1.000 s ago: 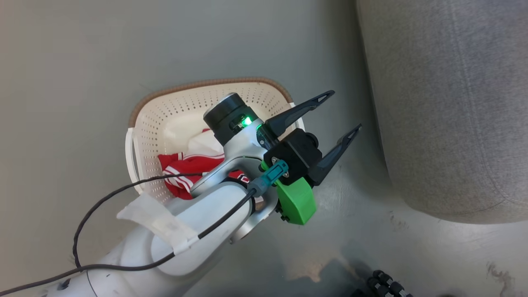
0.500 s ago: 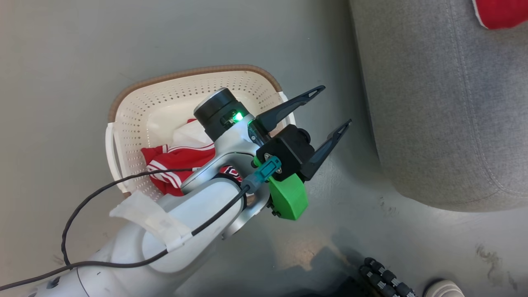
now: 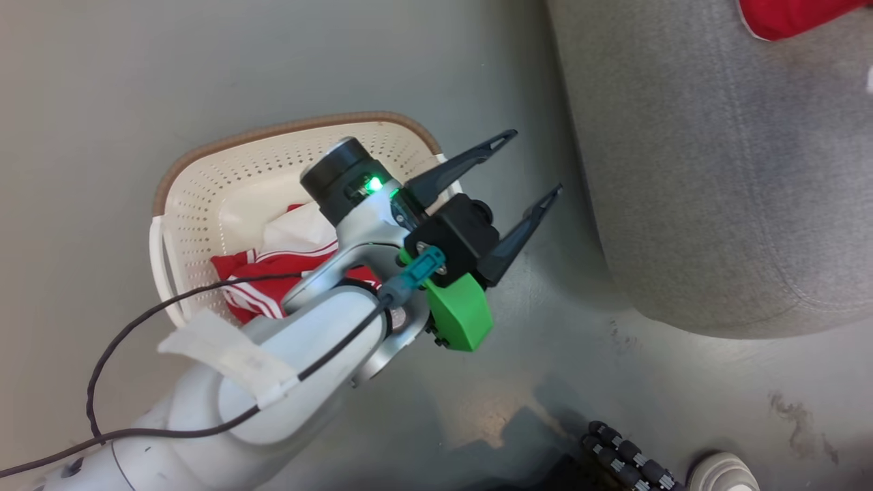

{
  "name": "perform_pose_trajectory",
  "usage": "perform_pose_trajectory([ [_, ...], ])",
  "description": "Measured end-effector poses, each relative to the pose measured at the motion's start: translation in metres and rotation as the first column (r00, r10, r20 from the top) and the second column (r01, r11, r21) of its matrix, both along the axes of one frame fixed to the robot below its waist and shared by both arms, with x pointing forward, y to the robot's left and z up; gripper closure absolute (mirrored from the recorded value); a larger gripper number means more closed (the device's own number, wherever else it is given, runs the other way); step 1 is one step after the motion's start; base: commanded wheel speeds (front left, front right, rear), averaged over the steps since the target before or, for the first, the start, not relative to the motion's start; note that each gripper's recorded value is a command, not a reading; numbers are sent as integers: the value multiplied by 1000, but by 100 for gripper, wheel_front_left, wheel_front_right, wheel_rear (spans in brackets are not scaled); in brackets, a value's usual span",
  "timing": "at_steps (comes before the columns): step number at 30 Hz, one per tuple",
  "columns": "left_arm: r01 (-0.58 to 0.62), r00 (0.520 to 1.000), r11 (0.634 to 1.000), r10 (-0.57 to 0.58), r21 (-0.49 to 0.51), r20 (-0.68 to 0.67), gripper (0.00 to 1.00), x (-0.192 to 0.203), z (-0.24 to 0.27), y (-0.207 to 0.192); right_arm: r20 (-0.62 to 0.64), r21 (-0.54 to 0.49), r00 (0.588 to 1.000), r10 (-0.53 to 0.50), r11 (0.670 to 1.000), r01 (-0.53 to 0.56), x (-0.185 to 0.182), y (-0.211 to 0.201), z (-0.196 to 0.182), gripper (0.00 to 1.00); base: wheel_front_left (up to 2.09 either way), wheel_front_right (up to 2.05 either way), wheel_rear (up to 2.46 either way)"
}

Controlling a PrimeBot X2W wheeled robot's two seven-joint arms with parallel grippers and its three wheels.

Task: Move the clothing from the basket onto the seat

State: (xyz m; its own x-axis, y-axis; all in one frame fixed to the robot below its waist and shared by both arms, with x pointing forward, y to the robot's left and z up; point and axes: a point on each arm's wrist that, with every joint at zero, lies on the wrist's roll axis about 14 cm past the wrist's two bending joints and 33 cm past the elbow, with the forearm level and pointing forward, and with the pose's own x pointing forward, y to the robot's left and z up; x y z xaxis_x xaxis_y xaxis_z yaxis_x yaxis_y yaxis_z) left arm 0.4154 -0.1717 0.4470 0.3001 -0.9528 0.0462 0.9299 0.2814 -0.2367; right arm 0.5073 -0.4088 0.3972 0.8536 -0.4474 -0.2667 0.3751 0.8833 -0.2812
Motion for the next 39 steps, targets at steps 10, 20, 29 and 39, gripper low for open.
perform_pose_trajectory([
  [10, -40, 998, 998, 42, -48, 39, 0, 12, 17, 1, 5, 10, 999, 33, 999, -33, -26, 7, 8, 0, 0, 0, 0],
  [20, -180, 983, 982, 182, -56, 35, 0, 26, 29, 26, 144, -28, 988, 55, 998, -52, -42, 5, 66, 0, 0, 0, 0],
  [29, -380, 925, 925, 380, -25, 12, 0, 38, 34, 73, 246, -51, 956, 158, 987, -150, -40, 38, 103, 0, 0, 0, 0],
  [39, -600, 799, 798, 601, 49, -13, 0, 42, 31, 146, 290, 56, 918, 272, 952, -300, -45, 113, 93, 0, 0, 0, 0],
])
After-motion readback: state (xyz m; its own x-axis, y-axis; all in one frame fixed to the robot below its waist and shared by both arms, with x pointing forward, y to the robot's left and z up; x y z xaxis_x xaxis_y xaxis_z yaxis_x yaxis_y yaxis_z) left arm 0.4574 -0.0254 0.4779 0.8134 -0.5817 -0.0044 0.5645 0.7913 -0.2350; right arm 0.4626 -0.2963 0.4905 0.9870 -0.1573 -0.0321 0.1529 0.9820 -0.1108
